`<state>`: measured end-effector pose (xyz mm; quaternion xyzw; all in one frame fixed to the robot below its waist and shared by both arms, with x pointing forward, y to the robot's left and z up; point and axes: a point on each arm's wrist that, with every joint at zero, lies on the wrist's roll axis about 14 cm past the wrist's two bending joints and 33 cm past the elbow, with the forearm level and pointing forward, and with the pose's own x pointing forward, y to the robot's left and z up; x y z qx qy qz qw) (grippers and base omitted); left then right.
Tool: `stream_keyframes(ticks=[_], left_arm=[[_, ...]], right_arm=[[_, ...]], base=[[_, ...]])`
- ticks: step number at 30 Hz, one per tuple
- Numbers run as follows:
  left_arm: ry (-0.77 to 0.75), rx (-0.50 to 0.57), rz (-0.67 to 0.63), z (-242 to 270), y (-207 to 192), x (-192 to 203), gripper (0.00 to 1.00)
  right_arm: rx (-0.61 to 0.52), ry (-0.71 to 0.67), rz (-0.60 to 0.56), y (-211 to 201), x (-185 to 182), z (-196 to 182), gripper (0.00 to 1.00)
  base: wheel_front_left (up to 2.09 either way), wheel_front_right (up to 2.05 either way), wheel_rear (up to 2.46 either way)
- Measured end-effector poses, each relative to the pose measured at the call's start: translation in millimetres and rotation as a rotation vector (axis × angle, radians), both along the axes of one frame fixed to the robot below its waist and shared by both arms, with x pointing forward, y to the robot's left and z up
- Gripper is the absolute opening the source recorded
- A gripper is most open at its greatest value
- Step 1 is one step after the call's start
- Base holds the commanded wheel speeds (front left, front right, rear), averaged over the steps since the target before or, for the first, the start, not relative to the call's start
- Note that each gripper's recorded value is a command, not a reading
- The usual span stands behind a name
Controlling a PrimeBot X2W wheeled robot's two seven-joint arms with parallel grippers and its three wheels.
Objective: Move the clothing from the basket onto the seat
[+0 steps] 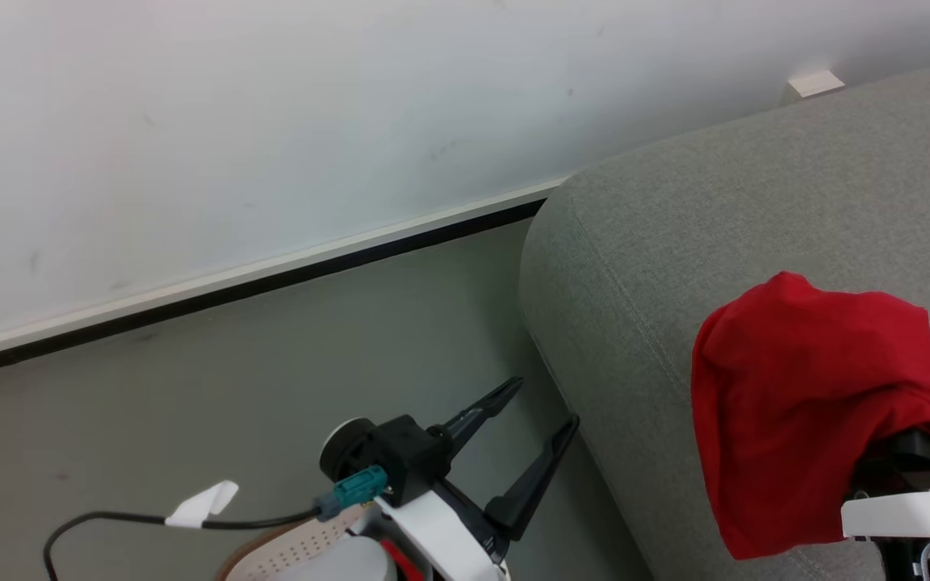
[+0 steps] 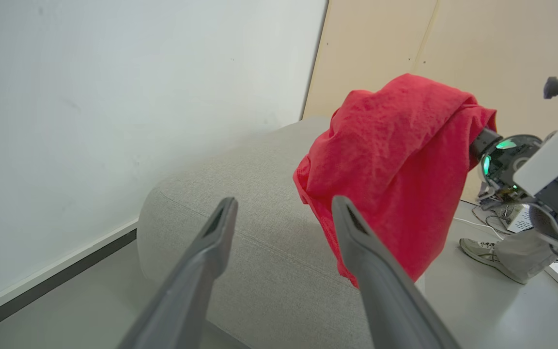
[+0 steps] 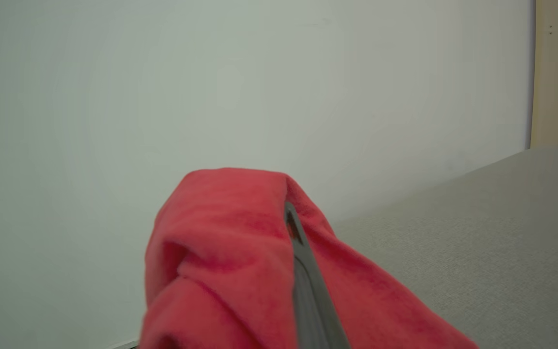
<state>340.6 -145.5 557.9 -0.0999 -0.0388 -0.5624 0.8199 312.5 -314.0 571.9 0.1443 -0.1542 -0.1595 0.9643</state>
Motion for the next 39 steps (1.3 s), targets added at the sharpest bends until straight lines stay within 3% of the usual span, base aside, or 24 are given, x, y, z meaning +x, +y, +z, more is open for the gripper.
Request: stream_keyframes(ticks=[8,17,20,22,24,27,28,29,32,35,37,38,39], left_arm=[[-0.027,0.002,-0.02,-3,-5,9,1.0],[-0.037,0.015,-0.038,-19,-3,45,1.0],[-0.031,0.019,-0.038,-29,0,62,1.0],[-0.025,0.025,-0.03,-39,3,75,1.0],[-0.002,0.032,-0.026,-53,6,84,1.0],[0.041,0.032,-0.018,-74,9,94,1.0],[0.046,0.034,-0.017,-79,10,97,1.0],[0.053,0.036,-0.013,-85,11,101,1.0],[0.096,0.055,0.014,-109,20,112,1.0],[0.13,0.086,0.049,-131,33,120,1.0],[0.144,0.105,0.071,-142,42,123,1.0],[0.148,0.108,0.081,-144,45,124,1.0],[0.151,0.111,0.09,-145,48,125,1.0]], right_arm=[[-0.071,-0.002,-0.014,-14,19,16,0.0],[-0.264,0.02,-0.055,-59,97,63,0.0],[-0.303,0.041,-0.085,-78,125,69,0.0],[-0.39,0.084,-0.116,-92,144,70,0.0],[-0.393,0.092,-0.154,-106,161,66,0.0],[-0.38,0.191,-0.171,-120,188,27,0.02],[-0.363,0.229,-0.174,-124,197,12,0.15],[-0.365,0.275,-0.173,-128,205,-3,0.2],[-0.406,0.414,-0.168,-136,224,-46,0.15],[-0.433,0.616,-0.116,-130,233,-110,0.02],[-0.426,0.724,-0.079,-123,232,-146,0.04],[-0.42,0.774,-0.066,-122,229,-160,0.06],[-0.408,0.82,-0.059,-122,225,-171,0.2]], base=[[0.0,0.0,0.0],[0.0,0.0,0.0],[0.0,0.0,0.0],[0.0,0.0,0.0],[0.0,0.0,0.0],[0.0,0.0,0.0],[0.0,0.0,0.0],[0.0,0.0,0.0],[0.0,0.0,0.0],[0.0,0.0,0.0],[0.0,0.0,0.0],[0.0,0.0,0.0],[0.0,0.0,0.0]])
